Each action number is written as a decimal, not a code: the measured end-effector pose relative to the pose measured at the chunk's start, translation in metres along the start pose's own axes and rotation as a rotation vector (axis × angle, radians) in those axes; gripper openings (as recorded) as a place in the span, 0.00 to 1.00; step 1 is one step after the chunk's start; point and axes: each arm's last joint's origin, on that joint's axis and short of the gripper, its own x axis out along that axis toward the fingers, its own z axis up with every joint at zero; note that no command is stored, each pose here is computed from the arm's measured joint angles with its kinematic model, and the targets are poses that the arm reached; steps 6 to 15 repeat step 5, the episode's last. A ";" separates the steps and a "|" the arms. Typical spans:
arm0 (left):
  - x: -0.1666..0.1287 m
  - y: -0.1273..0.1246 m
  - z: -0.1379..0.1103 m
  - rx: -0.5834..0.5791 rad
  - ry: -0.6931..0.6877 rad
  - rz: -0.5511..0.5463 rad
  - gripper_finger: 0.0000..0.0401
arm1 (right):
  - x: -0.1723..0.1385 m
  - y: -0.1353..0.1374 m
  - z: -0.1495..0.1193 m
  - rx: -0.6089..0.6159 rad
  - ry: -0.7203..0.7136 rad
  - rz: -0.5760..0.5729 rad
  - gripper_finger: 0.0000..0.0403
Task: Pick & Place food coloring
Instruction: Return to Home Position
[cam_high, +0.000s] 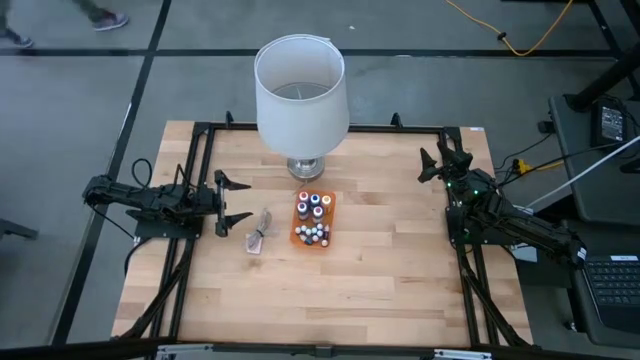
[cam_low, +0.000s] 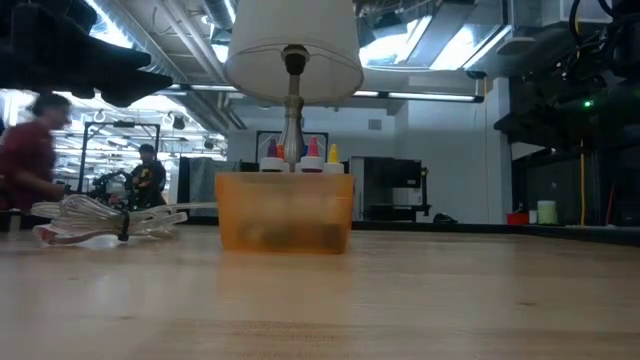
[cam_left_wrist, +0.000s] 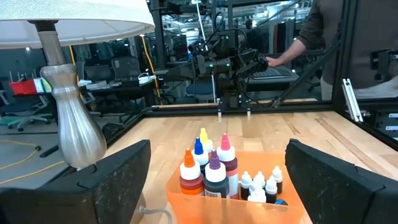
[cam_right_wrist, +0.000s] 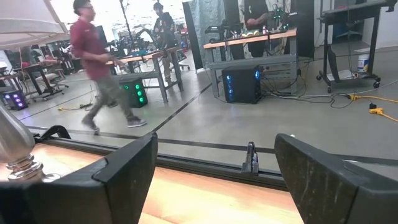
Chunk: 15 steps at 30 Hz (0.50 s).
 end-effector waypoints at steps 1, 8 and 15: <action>0.000 0.000 0.000 0.000 0.000 0.000 0.90 | 0.000 0.000 0.000 0.001 0.000 0.000 0.80; 0.000 0.000 0.000 0.000 0.000 0.000 0.90 | 0.000 0.000 0.000 0.000 0.000 0.000 0.80; 0.000 0.000 0.000 0.000 0.000 0.000 0.90 | 0.000 0.000 0.000 0.000 0.000 0.000 0.80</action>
